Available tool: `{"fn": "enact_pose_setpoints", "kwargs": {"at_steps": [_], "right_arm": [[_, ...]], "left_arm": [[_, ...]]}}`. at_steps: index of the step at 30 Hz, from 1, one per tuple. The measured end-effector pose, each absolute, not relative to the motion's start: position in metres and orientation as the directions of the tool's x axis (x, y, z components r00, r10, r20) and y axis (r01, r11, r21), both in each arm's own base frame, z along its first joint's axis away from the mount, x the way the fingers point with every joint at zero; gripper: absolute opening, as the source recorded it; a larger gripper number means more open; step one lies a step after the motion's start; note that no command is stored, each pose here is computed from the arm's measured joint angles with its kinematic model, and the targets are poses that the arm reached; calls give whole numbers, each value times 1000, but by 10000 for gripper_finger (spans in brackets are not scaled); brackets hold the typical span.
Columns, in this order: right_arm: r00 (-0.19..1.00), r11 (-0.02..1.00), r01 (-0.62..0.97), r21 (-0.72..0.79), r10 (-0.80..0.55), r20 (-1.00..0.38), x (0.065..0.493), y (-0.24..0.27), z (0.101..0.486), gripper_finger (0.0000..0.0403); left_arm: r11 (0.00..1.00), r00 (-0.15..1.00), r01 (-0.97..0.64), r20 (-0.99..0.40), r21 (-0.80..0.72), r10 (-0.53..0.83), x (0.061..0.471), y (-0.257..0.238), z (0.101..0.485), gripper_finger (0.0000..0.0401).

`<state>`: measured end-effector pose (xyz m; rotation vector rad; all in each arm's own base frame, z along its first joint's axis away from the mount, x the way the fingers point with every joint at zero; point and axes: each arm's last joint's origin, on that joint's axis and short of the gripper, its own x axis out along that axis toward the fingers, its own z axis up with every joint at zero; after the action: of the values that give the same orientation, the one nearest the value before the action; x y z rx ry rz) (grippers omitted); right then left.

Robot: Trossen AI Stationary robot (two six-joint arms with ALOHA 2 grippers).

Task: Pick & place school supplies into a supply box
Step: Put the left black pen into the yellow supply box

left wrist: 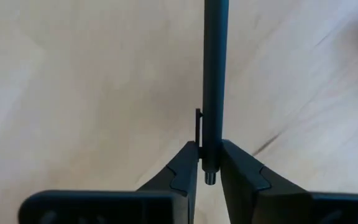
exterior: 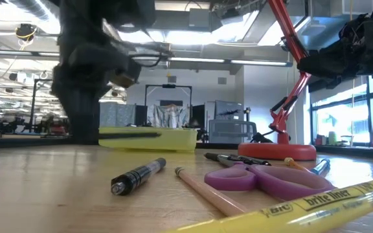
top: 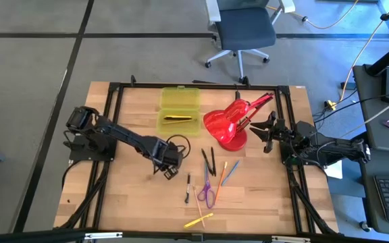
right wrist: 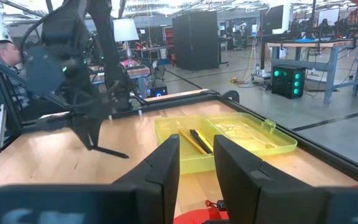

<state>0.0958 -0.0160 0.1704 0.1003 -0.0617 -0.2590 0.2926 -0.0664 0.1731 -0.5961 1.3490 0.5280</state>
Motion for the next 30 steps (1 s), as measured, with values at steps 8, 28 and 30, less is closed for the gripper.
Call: {"fn": "enact_pose_setpoints", "kwargs": {"at_steps": [8,28,30], "right_arm": [[965,961,253,110,-259,47,96,-16,170,103],[965,962,254,104,-260,48,96,-16,170,104],[964,962,254,104,-260,48,96,-16,170,104]], "left_arm": [[774,209,-633,-963,0,171,290,-13,198,48],[915,173,-305,-929,266,327,284,103,195,45],[923,160,-260,-930,283,330,285,108,188,45]]}}
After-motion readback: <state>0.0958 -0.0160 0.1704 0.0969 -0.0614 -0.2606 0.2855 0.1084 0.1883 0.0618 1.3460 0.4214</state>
